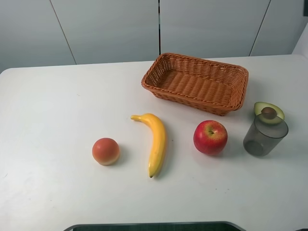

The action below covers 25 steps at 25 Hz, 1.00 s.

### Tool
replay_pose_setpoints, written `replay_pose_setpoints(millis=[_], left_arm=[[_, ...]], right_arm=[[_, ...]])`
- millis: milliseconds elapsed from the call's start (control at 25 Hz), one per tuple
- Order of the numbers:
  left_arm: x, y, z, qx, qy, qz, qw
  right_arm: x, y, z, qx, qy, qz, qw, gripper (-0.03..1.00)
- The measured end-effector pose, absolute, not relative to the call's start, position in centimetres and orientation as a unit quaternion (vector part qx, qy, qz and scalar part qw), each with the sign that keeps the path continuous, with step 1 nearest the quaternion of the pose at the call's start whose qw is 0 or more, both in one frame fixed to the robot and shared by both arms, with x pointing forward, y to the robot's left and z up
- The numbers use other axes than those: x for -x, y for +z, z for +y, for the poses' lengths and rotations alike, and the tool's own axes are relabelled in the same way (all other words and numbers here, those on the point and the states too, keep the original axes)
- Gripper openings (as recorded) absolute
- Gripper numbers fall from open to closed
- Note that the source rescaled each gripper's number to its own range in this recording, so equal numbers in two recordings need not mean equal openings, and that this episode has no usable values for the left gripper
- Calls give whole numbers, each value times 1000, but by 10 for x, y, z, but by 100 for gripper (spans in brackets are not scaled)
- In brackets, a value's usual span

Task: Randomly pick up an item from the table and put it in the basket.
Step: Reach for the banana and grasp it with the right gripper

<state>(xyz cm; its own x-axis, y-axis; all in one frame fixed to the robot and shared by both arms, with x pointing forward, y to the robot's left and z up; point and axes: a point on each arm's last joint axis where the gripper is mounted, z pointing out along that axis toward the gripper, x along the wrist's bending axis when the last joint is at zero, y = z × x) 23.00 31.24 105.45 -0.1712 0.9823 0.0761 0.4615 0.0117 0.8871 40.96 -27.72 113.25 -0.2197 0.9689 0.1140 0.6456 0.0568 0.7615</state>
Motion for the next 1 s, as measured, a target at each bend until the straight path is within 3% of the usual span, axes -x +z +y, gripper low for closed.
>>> replay_pose_setpoints(millis=[200, 520, 1000], left_arm=[[-230, 1055, 312, -564, 420, 640, 310], [-230, 1055, 312, -564, 420, 640, 310], [-230, 1055, 312, -564, 420, 640, 310]], right_arm=[[-446, 1101, -258, -574, 319, 738, 157, 100], [-446, 1076, -191, -520, 294, 798, 78, 100], [-423, 1012, -77, -495, 145, 854, 69, 100]])
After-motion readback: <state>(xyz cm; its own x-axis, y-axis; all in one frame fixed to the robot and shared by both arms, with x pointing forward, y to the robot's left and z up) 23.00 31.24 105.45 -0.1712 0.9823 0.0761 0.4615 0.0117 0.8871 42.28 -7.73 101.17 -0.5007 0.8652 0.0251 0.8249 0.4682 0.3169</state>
